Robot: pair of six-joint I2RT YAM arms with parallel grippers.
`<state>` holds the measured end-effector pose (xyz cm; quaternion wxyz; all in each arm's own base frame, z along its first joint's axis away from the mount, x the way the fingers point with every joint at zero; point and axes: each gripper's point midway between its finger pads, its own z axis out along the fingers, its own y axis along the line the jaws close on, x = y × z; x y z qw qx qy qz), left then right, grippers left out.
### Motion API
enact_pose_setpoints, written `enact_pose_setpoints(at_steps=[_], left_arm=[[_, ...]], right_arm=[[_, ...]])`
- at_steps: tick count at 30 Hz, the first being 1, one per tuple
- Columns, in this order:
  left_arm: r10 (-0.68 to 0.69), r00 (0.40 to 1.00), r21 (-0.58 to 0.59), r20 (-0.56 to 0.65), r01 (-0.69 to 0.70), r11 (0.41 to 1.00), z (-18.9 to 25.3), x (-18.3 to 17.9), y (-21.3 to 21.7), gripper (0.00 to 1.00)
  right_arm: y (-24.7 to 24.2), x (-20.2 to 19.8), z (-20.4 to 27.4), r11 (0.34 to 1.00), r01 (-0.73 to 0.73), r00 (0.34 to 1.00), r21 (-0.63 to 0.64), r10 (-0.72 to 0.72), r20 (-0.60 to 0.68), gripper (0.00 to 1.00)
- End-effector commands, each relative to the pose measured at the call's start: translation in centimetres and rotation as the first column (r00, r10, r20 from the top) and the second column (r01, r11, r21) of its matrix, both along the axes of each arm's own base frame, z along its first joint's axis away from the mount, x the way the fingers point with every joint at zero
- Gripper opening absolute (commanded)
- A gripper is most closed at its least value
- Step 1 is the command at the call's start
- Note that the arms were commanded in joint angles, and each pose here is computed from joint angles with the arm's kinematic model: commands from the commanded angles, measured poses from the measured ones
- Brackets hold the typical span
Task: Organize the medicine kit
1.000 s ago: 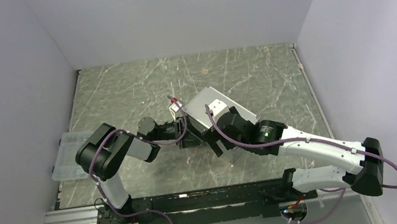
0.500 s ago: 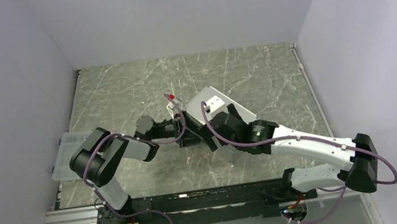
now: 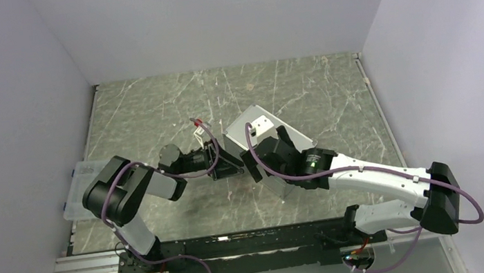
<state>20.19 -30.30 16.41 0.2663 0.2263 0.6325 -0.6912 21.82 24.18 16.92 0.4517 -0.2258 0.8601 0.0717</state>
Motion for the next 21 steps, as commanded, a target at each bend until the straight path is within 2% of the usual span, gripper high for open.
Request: enact_pose_setpoints(at_steps=[1,10,16,21], left_arm=[[0.026,0.998,-0.019,0.059,-0.025,1.0,0.6,0.1,0.4,0.94],[-0.005,1.0,-0.045,-0.006,0.004,0.999,-0.2,0.8,-0.3,0.95],[0.011,1.0,-0.017,-0.018,-0.012,1.0,-0.9,0.9,-0.3,0.96],[0.028,0.999,0.011,-0.017,-0.028,1.0,-1.5,1.0,-0.2,0.96]], right_arm=[[-0.7,-1.1,-2.5,0.999,0.001,0.997,-0.046,-0.004,-0.075,1.0],[-0.5,-0.4,-0.4,1.0,0.021,0.999,0.004,-0.021,-0.035,1.0],[-0.5,0.2,3.6,0.993,0.014,1.0,0.119,-0.012,-0.017,1.0],[-1.2,1.4,4.1,0.992,0.033,0.999,0.119,-0.03,-0.033,1.0]])
